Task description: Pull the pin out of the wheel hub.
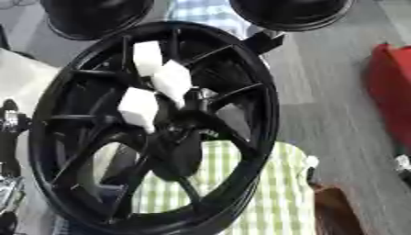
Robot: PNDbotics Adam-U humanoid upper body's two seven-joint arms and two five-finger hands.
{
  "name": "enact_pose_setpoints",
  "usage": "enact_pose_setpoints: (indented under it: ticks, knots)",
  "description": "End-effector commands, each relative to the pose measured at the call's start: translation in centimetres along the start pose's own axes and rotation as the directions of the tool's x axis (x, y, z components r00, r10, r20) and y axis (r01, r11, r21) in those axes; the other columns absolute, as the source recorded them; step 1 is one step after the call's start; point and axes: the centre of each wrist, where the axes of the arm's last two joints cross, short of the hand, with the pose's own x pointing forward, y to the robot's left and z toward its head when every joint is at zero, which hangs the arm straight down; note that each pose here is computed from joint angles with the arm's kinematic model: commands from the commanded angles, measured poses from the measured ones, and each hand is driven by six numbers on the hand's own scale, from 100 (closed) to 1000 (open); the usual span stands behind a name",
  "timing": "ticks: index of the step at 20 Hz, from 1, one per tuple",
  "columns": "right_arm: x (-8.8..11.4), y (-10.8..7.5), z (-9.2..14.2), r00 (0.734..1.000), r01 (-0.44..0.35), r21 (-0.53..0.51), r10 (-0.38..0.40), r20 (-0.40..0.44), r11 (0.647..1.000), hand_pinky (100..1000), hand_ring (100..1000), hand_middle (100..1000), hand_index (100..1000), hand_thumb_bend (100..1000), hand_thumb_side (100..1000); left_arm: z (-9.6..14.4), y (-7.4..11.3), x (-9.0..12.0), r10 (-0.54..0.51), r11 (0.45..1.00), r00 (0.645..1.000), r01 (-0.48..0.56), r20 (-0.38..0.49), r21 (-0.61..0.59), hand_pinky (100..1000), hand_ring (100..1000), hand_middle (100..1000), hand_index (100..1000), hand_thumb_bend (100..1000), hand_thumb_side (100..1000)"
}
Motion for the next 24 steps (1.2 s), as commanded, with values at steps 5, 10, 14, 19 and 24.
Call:
enact_pose_setpoints:
  ticks: [5,10,14,19,24]
  knots:
    - [1.6,-1.3,-1.3,0.998,0.005,-0.022,-0.003,0.056,1.0,645,643,539,702,276,400,-1.0,0.4,1.0,-0.011,1.0,0.999,0.011,0.041,0.004,716,625,533,750,302,617]
    - [6.9,-3.6,-3.6,0.976,-0.04,0.071,0.023,0.217,0.997,694,711,598,741,319,409,-1.0,0.8,0.9,-0.024,1.0,0.999,0.024,0.04,0.013,716,625,533,750,302,619]
    - [15.2,-7.4,-6.0,0.882,-0.157,0.158,0.067,0.466,0.975,720,740,625,755,338,354,-1.0,1.6,0.7,-0.049,0.999,0.998,0.049,0.038,0.02,716,625,533,750,301,618]
    - [25.8,-10.4,-7.4,0.677,-0.34,0.216,0.079,0.731,0.915,745,749,642,761,382,304,-0.9,2.9,0.4,-0.086,0.996,0.996,0.085,0.036,0.035,716,625,533,750,300,617]
    - [33.2,-10.3,-8.0,0.488,-0.515,0.233,0.06,0.871,0.825,766,751,654,765,416,306,-0.7,4.0,0.2,-0.118,0.992,0.992,0.116,0.034,0.044,716,626,533,750,299,616]
